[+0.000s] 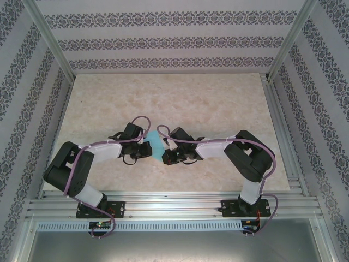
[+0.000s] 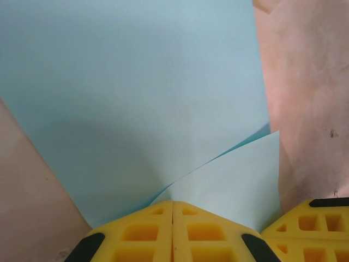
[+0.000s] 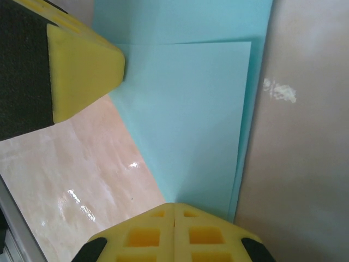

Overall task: Fold a paper plane with a square sheet of paper (fold left side to right side)
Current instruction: Third fold the triangle at the center of the table.

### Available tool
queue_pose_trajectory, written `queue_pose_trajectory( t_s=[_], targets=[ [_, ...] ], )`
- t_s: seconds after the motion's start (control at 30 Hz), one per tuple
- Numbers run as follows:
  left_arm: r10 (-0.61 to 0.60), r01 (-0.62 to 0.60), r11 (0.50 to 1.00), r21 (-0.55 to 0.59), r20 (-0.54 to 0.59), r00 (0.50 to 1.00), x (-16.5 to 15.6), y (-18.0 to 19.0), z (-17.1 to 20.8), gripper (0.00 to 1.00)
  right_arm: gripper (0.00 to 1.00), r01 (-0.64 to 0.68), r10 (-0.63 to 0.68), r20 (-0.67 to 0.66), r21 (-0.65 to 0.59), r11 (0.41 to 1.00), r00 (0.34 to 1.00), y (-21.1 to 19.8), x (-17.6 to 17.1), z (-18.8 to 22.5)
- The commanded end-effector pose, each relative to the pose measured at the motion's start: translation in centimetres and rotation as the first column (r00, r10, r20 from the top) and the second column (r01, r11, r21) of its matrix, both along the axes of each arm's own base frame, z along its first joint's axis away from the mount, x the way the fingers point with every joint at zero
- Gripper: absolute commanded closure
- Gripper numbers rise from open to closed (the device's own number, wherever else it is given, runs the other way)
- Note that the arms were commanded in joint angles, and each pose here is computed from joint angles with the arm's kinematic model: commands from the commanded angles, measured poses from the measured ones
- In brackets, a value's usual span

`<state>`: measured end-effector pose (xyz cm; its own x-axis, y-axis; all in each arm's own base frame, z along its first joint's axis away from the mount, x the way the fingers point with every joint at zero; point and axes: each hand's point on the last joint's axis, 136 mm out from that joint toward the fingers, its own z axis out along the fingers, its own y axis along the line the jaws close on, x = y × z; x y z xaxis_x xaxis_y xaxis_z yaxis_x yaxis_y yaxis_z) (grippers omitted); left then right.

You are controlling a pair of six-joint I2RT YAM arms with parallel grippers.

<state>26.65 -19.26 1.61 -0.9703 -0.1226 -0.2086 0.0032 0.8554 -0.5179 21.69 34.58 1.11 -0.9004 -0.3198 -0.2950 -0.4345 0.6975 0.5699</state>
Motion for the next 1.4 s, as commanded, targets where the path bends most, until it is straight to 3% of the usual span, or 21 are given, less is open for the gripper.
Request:
queue_pose_trajectory(
  t_s=[0.0, 0.53, 0.73, 0.93, 1.17, 1.37],
  targets=[
    [0.073, -0.069, 0.989, 0.129, -0.029, 0.997, -0.3, 4.2, -2.4, 0.94, 1.0, -0.04, -0.003, -0.17, -0.247, 0.968, 0.985, -5.2, -4.4, -5.6],
    [0.175, -0.171, 0.981, 0.094, -0.034, 0.984, 0.7, 7.8, -1.3, 0.93, 1.0, -0.049, 0.002, -0.185, -0.249, 0.967, 0.983, -5.3, -4.6, -5.7],
    [0.089, -0.085, 0.995, -0.061, 0.065, 0.994, 1.9, 4.9, 3.4, 0.96, 1.0, -0.048, 0.002, -0.184, -0.245, 0.968, 0.983, -5.1, -4.6, -5.6],
    [-0.028, 0.053, 0.98, -0.192, 0.132, 0.991, 0.9, -0.4, 6.3, 0.97, 1.0, -0.048, 0.001, -0.188, -0.246, 0.968, 0.982, -5.1, -4.6, -5.5],
    [-0.102, 0.109, 0.979, -0.175, 0.05, 0.994, 0.3, -3.5, 2.7, 0.98, 1.0, -0.048, 0.001, -0.189, -0.24, 0.969, 0.982, -4.7, -4.4, -5.6],
    [-0.06, 0.06, 0.997, -0.048, -0.014, 0.998, 0.5, -2.0, -0.8, 1.0, 1.0, -0.047, 0.002, -0.191, -0.232, 0.971, 0.982, -4.8, -4.5, -5.3]
  ],
)
